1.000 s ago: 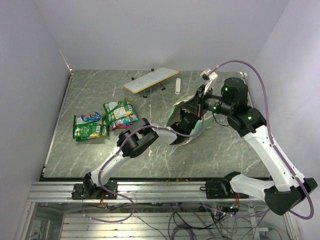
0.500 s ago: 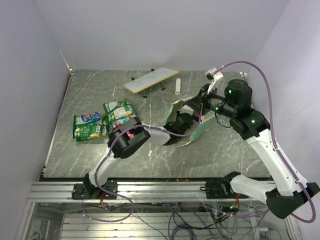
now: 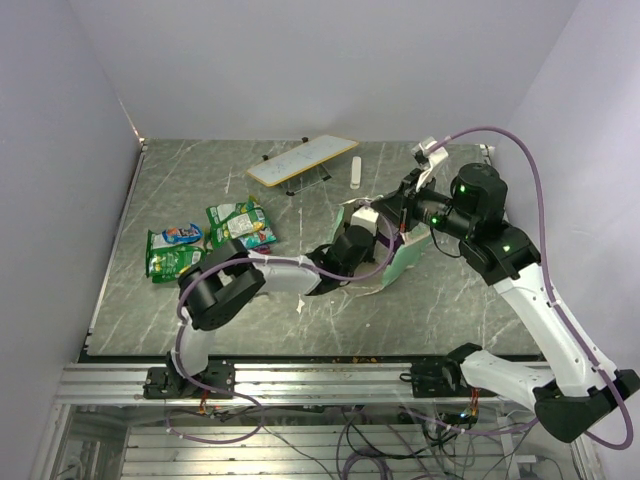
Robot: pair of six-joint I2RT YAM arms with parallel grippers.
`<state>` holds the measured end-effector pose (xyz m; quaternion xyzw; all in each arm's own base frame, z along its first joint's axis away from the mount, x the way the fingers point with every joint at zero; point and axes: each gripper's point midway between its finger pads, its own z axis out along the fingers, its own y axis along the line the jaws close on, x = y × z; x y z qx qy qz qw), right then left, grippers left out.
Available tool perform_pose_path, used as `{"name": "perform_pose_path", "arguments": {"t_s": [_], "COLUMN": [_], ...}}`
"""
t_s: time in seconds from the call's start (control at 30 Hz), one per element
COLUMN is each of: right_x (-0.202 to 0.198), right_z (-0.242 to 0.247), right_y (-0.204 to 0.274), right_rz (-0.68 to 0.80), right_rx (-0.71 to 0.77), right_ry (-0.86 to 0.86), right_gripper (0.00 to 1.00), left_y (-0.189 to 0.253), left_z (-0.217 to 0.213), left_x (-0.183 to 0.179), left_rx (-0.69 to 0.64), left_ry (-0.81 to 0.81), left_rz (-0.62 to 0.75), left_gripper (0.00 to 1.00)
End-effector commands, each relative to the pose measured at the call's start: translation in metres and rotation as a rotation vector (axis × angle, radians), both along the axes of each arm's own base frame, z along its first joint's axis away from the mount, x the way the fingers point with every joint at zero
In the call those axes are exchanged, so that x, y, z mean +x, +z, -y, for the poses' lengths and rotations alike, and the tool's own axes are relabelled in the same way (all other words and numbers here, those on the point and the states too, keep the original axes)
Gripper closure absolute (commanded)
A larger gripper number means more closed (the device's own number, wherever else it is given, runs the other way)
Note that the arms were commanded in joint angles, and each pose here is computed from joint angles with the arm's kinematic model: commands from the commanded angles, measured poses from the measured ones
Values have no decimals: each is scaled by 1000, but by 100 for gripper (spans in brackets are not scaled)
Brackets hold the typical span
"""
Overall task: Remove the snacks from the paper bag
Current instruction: Take out the snack from the paper bag.
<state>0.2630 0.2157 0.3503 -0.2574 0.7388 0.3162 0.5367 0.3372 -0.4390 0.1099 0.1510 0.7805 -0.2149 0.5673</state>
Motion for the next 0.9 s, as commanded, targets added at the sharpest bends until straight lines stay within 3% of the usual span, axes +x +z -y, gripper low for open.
{"name": "perform_pose_path", "arguments": {"t_s": [0.0, 0.5, 0.87], "right_x": [11, 32, 30], "right_z": [7, 11, 24], "right_y": [-4, -1, -5], "right_rz": [28, 87, 129], "right_rx": [-59, -38, -84], "right_ry": [-42, -126, -164], "right_gripper": [100, 100, 100], "left_y": [50, 98, 132], "left_z": [2, -36, -82], "left_x": [-15, -64, -74], "left_rx": [-115, -84, -30], "left_ry": [-37, -11, 64], "left_rz": [11, -19, -8], "left_gripper": [93, 93, 93]}}
